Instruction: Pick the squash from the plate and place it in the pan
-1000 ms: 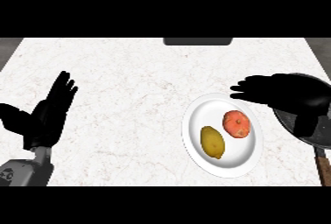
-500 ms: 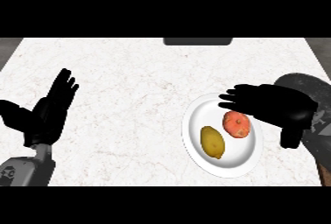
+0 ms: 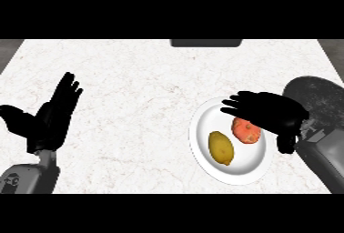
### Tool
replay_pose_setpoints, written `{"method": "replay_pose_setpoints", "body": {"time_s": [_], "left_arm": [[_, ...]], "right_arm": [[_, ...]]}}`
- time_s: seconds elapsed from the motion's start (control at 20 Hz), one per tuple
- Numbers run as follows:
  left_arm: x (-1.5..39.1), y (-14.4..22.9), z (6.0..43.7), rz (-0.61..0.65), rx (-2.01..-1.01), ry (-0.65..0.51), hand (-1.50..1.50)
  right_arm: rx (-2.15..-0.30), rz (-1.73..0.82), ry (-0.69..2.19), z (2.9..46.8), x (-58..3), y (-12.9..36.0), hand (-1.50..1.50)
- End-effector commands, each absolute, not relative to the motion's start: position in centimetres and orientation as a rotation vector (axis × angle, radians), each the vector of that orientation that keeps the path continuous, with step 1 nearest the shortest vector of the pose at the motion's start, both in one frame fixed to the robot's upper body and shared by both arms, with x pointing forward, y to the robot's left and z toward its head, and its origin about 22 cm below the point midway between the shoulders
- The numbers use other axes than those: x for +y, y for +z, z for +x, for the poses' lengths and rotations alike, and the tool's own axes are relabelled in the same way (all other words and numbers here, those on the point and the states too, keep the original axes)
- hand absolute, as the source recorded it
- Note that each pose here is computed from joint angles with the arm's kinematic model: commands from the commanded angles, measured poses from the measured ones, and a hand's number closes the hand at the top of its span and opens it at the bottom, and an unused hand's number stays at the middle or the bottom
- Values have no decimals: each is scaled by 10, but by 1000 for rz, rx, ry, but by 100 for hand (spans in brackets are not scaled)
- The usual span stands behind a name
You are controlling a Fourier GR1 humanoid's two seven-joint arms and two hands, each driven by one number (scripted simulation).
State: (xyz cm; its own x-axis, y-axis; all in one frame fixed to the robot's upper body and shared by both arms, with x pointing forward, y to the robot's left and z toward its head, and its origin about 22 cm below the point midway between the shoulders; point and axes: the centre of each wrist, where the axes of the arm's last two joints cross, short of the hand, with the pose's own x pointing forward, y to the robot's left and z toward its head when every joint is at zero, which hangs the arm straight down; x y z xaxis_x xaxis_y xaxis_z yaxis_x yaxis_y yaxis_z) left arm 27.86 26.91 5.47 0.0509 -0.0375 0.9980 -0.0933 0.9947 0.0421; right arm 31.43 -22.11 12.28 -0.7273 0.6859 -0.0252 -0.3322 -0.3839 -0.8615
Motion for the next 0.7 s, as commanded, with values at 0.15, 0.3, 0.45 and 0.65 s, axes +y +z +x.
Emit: {"method": "replay_pose_setpoints", "body": {"time_s": [0.15, 0.3, 0.45, 0.65], "left_arm": [[285, 74, 274, 94, -1516, 19, 0], [266, 64, 286, 104, -1511, 53, 0], [283, 55, 280, 104, -1515, 42, 0], [286, 54, 289, 104, -1507, 56, 0]], "right_arm": [[-1157, -523, 2161, 327, -227, 104, -150], [-1148, -514, 2166, 337, -229, 78, -150], [-1172, -496, 2144, 340, -210, 74, -150], [-1187, -459, 2130, 339, -201, 77, -150]]}}
